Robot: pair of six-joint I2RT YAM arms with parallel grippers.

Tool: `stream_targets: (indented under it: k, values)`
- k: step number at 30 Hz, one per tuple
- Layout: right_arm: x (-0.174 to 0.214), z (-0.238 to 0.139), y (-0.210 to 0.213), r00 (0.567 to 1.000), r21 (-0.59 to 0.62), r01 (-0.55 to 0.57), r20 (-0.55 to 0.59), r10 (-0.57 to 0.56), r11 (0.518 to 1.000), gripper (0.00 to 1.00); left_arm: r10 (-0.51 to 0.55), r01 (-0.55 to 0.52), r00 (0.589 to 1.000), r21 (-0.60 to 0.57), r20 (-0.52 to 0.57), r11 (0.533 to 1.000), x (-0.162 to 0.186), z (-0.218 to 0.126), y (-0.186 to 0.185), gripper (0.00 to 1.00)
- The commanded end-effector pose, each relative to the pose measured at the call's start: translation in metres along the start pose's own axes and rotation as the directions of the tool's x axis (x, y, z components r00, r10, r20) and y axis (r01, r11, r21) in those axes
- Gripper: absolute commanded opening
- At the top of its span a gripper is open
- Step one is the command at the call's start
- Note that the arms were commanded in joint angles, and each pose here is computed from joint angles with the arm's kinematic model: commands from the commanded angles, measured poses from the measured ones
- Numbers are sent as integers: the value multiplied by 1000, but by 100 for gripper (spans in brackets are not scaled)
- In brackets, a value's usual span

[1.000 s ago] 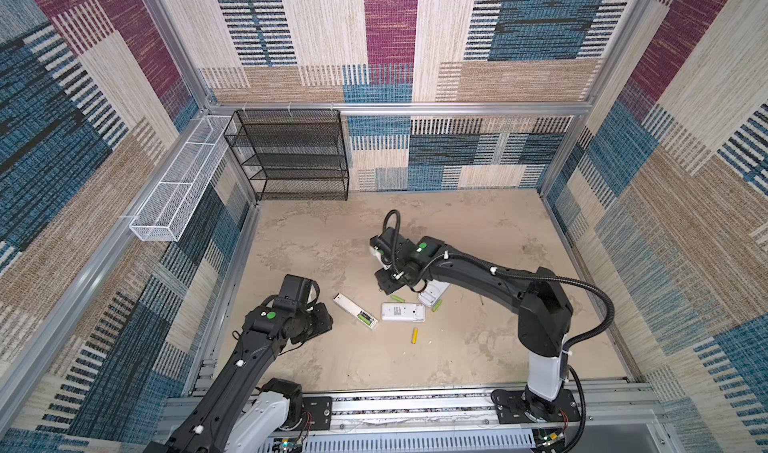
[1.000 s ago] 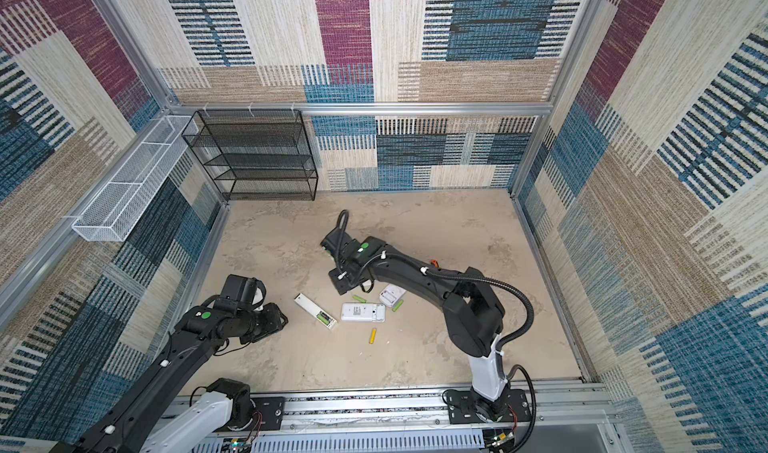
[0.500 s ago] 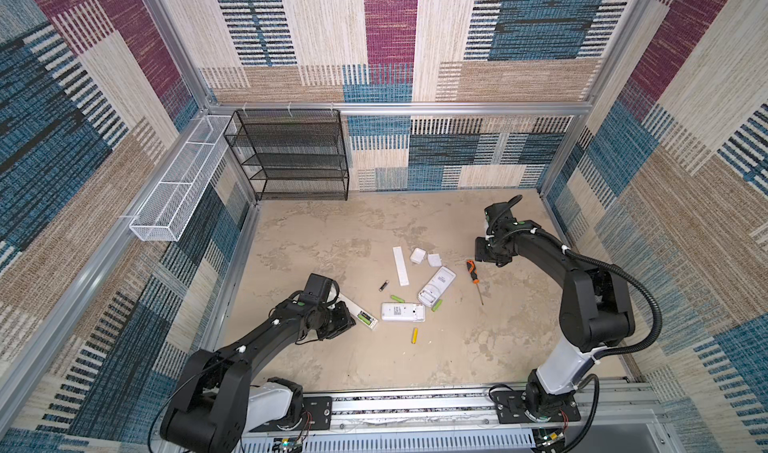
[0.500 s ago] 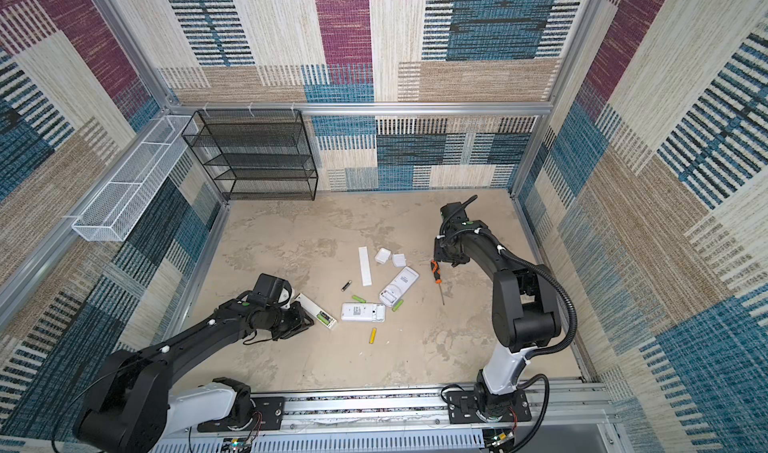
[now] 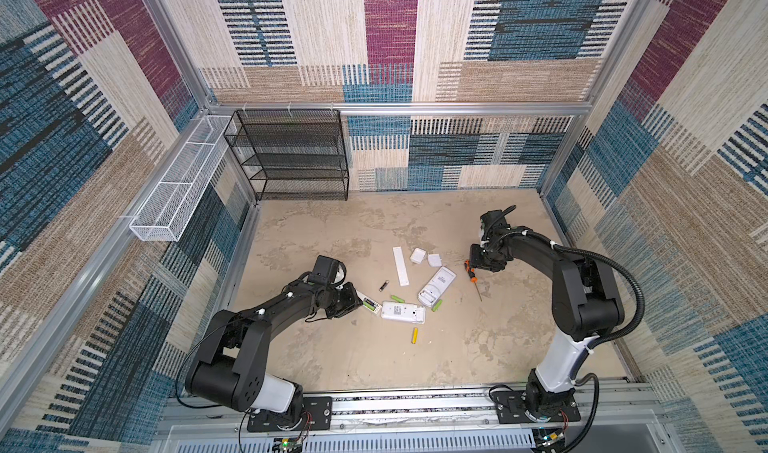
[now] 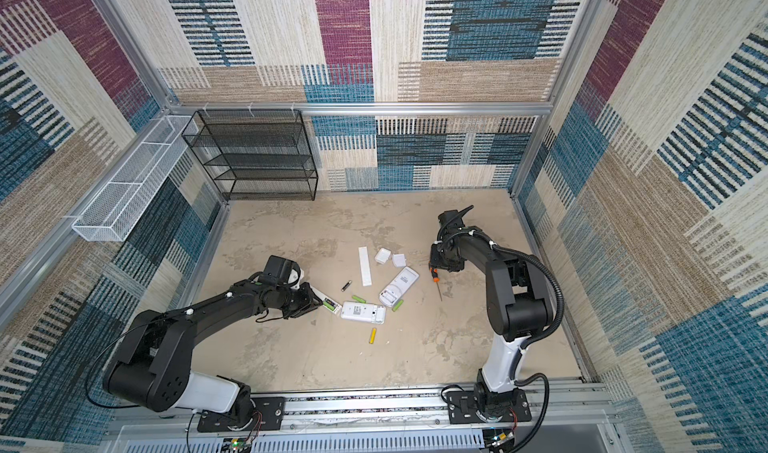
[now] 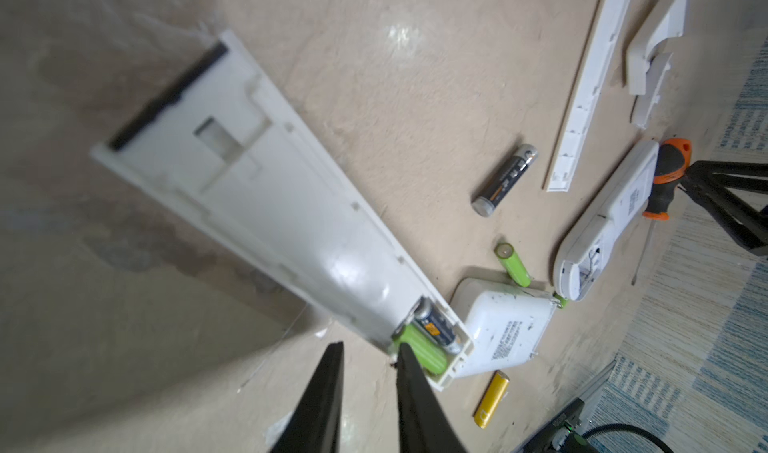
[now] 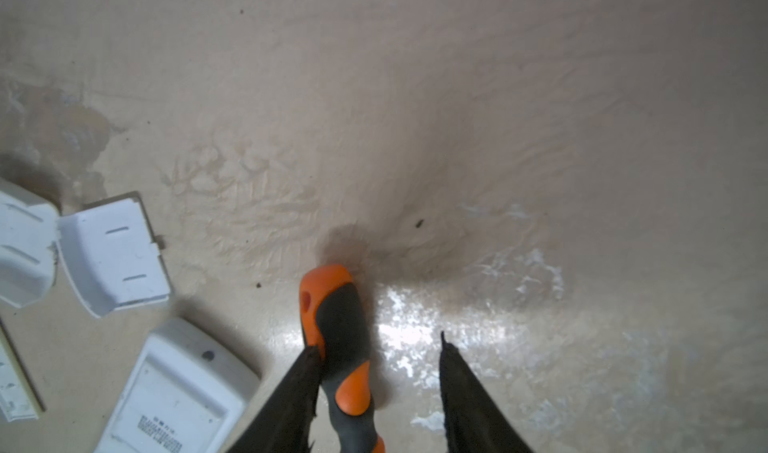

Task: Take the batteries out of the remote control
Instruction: 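Close the right gripper on the screwdriver handle while the left gripper hovers over the remote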

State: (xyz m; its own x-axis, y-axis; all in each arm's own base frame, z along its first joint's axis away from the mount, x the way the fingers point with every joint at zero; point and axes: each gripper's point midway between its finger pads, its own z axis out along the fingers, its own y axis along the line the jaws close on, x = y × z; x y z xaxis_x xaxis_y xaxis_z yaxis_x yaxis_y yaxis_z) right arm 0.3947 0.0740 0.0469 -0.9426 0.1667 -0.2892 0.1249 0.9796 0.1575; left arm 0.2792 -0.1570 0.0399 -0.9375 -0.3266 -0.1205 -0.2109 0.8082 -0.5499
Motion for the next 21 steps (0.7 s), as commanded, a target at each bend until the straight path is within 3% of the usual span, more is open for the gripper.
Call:
stream_targets:
  k: [1, 10, 16, 21]
  values:
    - [1, 5, 1, 1000, -14, -15, 4, 15, 1000, 48, 53, -53, 999, -22, 6, 998, -4, -1, 3, 28]
    - [2, -14, 3, 999, -29, -16, 43, 18, 999, 48, 14, -12, 998, -47, 55, 999, -6, -23, 11, 33]
    - [7, -18, 16, 999, -113, -31, 35, 35, 993, 49, -61, 68, 991, -54, 115, 996, -16, -34, 30, 51]
    - [22, -10, 13, 999, -115, -48, -9, 47, 992, 50, -93, 95, 993, -25, 72, 995, -25, -21, 28, 55]
